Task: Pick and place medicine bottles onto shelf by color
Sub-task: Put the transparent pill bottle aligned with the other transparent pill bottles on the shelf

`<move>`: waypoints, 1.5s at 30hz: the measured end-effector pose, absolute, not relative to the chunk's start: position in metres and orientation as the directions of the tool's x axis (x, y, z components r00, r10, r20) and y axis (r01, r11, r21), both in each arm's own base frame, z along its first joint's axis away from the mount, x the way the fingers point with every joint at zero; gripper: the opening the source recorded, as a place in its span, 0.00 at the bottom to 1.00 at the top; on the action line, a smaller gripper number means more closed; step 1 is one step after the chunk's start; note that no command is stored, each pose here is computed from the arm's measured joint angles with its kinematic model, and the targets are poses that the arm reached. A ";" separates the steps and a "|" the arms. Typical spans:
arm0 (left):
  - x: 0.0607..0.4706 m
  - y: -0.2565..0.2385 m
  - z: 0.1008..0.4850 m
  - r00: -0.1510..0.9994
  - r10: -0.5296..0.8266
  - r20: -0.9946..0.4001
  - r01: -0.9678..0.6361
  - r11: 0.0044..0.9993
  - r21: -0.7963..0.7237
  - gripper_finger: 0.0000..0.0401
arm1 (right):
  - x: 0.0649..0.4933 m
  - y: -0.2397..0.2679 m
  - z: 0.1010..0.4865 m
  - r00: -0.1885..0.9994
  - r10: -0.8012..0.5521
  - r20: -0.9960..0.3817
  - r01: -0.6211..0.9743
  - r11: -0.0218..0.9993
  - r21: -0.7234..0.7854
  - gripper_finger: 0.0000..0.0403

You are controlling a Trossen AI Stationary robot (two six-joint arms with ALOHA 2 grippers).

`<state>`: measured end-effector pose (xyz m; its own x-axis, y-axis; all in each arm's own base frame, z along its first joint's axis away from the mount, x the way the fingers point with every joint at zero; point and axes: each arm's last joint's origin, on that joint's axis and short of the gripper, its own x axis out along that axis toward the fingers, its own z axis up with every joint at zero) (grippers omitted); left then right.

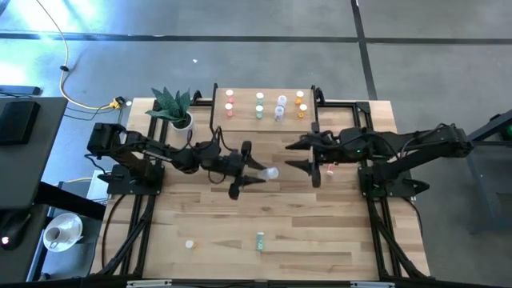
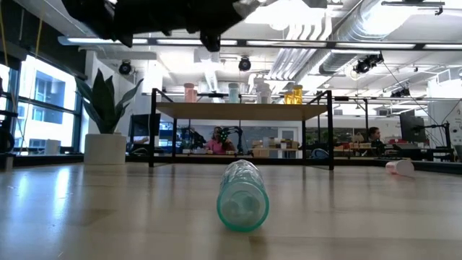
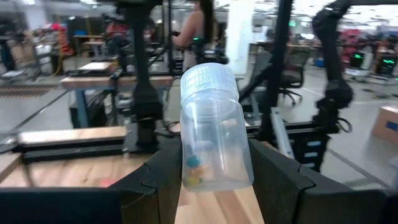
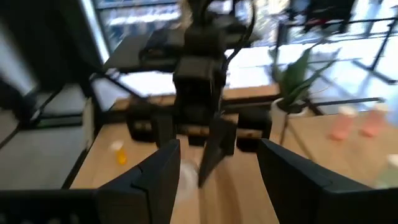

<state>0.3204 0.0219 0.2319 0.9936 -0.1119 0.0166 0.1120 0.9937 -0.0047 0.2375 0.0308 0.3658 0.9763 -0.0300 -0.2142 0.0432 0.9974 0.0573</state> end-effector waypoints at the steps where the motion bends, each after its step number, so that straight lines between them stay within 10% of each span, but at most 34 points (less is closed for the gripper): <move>1: 0.321 0.018 0.232 0.992 -0.124 0.019 0.124 0.992 0.007 0.38 | 0.239 0.032 0.363 0.973 -0.007 -0.230 0.019 0.999 0.049 0.51; 34: 0.322 -0.004 0.232 0.999 0.028 0.020 -0.028 0.999 0.036 0.38 | 0.284 0.057 0.322 0.931 0.076 -0.357 -0.112 0.990 -0.082 0.51; 45: 0.322 -0.003 0.233 0.999 0.033 0.030 -0.036 0.996 0.087 0.38 | 0.289 0.058 0.316 0.927 0.064 -0.370 -0.104 0.991 -0.089 0.29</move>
